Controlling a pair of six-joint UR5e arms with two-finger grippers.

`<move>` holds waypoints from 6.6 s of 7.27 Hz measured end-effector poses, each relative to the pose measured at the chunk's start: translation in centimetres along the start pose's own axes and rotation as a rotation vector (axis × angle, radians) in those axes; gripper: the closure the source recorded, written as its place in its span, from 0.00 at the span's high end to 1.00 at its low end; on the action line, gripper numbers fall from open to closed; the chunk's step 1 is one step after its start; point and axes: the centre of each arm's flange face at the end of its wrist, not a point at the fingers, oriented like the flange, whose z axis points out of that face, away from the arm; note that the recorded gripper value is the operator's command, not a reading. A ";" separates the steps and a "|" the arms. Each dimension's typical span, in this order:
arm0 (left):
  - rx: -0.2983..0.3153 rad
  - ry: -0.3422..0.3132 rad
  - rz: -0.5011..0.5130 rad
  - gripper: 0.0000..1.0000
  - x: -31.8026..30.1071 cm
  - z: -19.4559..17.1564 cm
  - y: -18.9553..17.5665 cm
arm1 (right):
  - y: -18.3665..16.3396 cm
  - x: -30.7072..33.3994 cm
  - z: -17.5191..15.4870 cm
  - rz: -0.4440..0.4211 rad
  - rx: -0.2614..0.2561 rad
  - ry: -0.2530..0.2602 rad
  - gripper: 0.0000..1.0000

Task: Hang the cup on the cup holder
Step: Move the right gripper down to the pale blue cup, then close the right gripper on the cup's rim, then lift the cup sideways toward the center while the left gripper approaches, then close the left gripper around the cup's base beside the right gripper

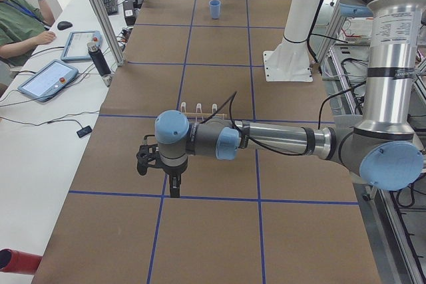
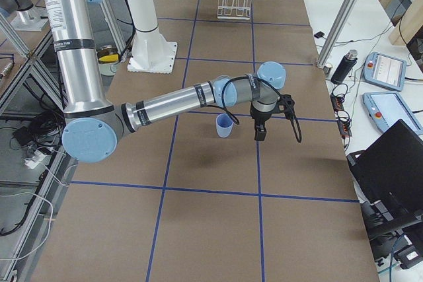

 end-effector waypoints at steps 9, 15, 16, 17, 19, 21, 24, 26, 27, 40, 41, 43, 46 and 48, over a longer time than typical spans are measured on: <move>0.092 0.026 0.078 0.99 3.8 0.2 -5.4 | 5.1 -4.7 7.8 -0.094 -0.020 -0.052 1.00; 0.095 0.029 0.093 0.99 4.0 0.0 -5.4 | 7.9 -5.1 13.0 -0.129 -0.126 -0.044 1.00; 0.096 0.030 0.095 0.99 4.1 0.0 -5.4 | 8.0 -4.8 13.5 -0.125 -0.136 -0.039 0.89; 0.096 0.030 0.096 0.99 4.1 -0.1 -5.4 | 8.1 -4.6 13.9 -0.120 -0.143 -0.035 0.74; 0.095 0.030 0.095 0.98 4.0 0.0 -5.4 | 8.2 -4.4 14.6 -0.117 -0.156 -0.032 0.19; 0.093 0.030 0.094 0.98 4.0 0.0 -5.4 | 8.4 -4.6 14.7 -0.133 -0.151 -0.039 0.00; 0.095 0.032 0.095 0.98 4.1 0.0 -5.4 | 9.2 -4.6 14.0 -0.172 -0.115 -0.067 0.00; 0.105 0.037 0.105 0.99 4.8 -0.5 -5.9 | 9.0 -7.3 11.7 -0.196 -0.077 -0.105 0.00; 0.109 0.057 0.121 0.99 6.5 -0.5 -6.3 | 8.2 -10.1 10.0 -0.193 -0.040 -0.148 0.00; -0.015 1.206 -0.227 0.99 50.8 -11.1 7.8 | 16.4 -33.8 -0.1 -0.031 0.160 -1.292 0.00; -0.085 1.310 -0.286 0.98 55.2 -11.9 11.1 | 16.8 -35.9 -0.6 -0.031 0.132 -1.339 0.00; -0.195 1.488 -0.420 0.99 61.2 -12.4 17.1 | 17.3 -37.9 -1.4 -0.036 0.115 -1.388 0.00; -0.254 1.570 -0.470 0.98 63.2 -12.3 20.2 | 18.3 -38.4 -2.8 -0.059 0.114 -1.436 0.00; -0.260 1.571 -0.474 0.98 63.4 -12.2 20.3 | 18.9 -38.5 -3.0 -0.074 0.107 -1.457 0.00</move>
